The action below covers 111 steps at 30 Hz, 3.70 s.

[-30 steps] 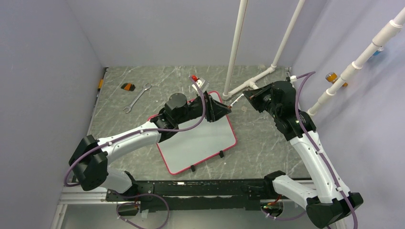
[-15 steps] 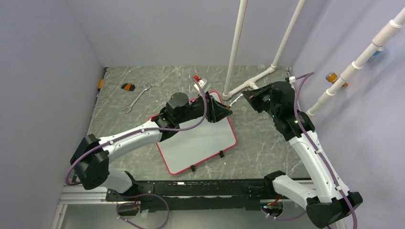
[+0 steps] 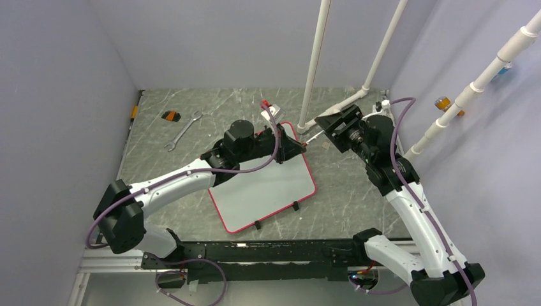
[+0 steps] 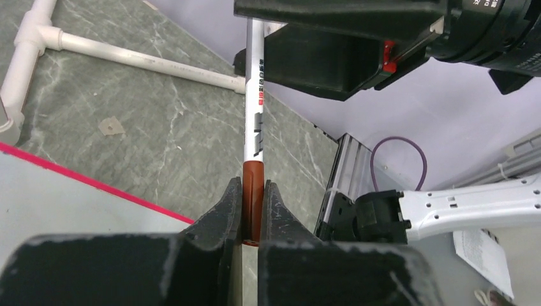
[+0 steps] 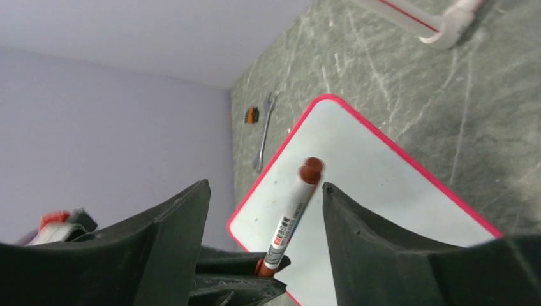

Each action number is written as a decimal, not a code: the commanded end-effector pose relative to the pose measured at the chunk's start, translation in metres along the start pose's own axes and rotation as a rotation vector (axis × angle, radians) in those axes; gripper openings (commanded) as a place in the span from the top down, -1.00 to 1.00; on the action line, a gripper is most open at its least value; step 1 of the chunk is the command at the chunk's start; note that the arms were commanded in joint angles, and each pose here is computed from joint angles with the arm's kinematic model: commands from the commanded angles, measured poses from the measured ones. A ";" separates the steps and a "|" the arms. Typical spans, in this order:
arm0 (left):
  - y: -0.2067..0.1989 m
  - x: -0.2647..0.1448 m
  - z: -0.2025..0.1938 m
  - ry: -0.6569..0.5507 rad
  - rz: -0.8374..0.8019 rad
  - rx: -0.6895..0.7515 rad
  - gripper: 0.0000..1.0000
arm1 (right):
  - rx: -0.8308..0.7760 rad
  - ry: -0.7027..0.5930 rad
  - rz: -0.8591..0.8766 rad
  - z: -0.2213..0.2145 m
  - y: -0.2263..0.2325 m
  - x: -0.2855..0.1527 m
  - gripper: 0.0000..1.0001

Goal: Write a sentence on the whiteboard
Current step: Pass from the right arm to the left, then open the pen cap from the whiteboard marker.

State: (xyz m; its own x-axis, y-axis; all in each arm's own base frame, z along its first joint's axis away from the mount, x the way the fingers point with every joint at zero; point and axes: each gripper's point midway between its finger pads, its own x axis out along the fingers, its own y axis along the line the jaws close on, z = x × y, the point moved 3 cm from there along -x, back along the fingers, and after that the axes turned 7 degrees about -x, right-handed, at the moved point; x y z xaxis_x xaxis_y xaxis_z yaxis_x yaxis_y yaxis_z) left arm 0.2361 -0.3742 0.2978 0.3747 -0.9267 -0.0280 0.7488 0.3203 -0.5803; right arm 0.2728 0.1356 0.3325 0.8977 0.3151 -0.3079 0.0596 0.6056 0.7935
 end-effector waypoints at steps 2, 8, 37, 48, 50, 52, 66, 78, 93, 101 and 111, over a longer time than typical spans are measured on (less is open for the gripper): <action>-0.032 -0.018 0.036 0.031 -0.108 0.121 1.00 | -0.228 0.004 0.363 -0.001 0.047 -0.024 -0.50; -0.038 -0.046 0.054 0.083 -0.169 0.154 1.00 | -0.355 0.086 0.634 -0.014 0.071 -0.045 -0.51; -0.066 -0.088 0.081 0.285 -0.344 0.190 1.00 | -0.509 0.342 1.097 -0.045 0.101 -0.070 0.33; -0.060 -0.090 0.082 0.291 -0.336 0.199 1.00 | -0.552 0.408 1.062 -0.054 0.095 -0.062 0.35; -0.058 -0.090 0.081 0.295 -0.329 0.200 1.00 | -0.551 0.413 1.068 -0.056 0.096 -0.062 0.37; -0.057 -0.090 0.079 0.300 -0.329 0.198 1.00 | -0.552 0.410 1.068 -0.056 0.097 -0.061 0.38; -0.051 -0.094 0.069 0.318 -0.308 0.199 1.00 | -0.544 0.380 1.079 -0.054 0.102 -0.061 0.46; -0.049 -0.095 0.068 0.330 -0.291 0.209 1.00 | -0.568 0.456 1.066 -0.068 0.096 -0.056 0.52; -0.046 -0.093 0.067 0.340 -0.289 0.202 1.00 | -0.583 0.509 1.081 -0.080 0.095 -0.055 0.56; -0.046 -0.093 0.067 0.339 -0.287 0.205 1.00 | -0.594 0.537 1.097 -0.087 0.096 -0.057 0.53; -0.047 -0.094 0.067 0.339 -0.287 0.207 1.00 | -0.598 0.553 1.098 -0.091 0.096 -0.057 0.39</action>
State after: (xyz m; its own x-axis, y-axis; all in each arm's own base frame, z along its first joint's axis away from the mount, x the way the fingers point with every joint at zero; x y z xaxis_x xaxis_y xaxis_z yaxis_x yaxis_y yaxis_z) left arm 0.2013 -0.2830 0.3606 -0.0434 -0.9722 -0.2300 0.8476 0.0860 -0.5236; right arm 0.2034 0.2333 0.3622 0.1498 0.9884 0.0252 -0.8479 0.1153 0.5174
